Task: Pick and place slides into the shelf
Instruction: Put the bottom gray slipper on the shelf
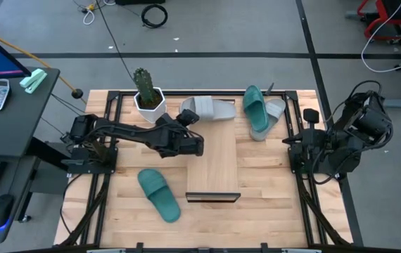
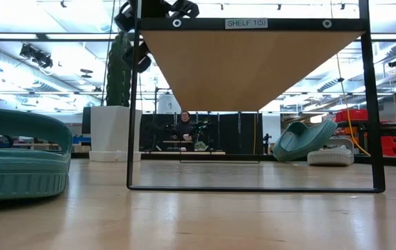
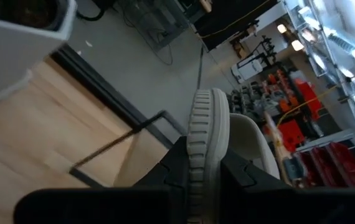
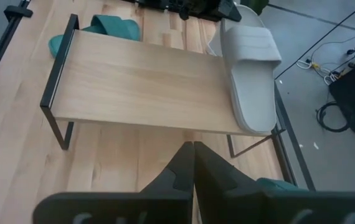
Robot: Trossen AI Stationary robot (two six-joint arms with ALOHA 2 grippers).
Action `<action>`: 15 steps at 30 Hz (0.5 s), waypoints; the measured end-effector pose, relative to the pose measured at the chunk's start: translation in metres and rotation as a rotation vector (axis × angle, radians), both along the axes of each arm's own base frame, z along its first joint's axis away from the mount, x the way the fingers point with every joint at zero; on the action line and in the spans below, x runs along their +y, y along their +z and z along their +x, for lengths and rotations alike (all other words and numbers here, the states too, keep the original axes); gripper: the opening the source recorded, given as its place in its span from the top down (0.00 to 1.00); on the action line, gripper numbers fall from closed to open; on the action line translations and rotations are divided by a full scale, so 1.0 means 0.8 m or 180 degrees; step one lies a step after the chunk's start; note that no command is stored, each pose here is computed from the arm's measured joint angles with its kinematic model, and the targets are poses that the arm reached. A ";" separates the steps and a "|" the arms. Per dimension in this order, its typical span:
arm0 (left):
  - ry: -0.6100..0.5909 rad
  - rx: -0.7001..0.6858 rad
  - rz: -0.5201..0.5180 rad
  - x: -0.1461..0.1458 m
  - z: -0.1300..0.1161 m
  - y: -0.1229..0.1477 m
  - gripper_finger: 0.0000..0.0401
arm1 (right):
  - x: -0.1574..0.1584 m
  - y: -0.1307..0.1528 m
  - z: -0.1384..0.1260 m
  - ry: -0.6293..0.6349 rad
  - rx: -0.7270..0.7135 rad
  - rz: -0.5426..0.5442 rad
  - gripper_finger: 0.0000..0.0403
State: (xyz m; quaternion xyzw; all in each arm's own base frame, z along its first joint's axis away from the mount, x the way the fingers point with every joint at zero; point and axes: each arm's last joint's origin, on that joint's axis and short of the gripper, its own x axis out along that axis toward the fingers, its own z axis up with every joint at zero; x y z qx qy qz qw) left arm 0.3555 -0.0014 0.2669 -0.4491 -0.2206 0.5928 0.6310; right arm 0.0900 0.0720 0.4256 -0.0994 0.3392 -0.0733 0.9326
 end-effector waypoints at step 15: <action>-0.0123 0.0336 -0.0098 -0.001 -0.002 -0.005 0.89 | 0.000 0.000 0.000 -0.0004 -0.0001 0.0002 0.97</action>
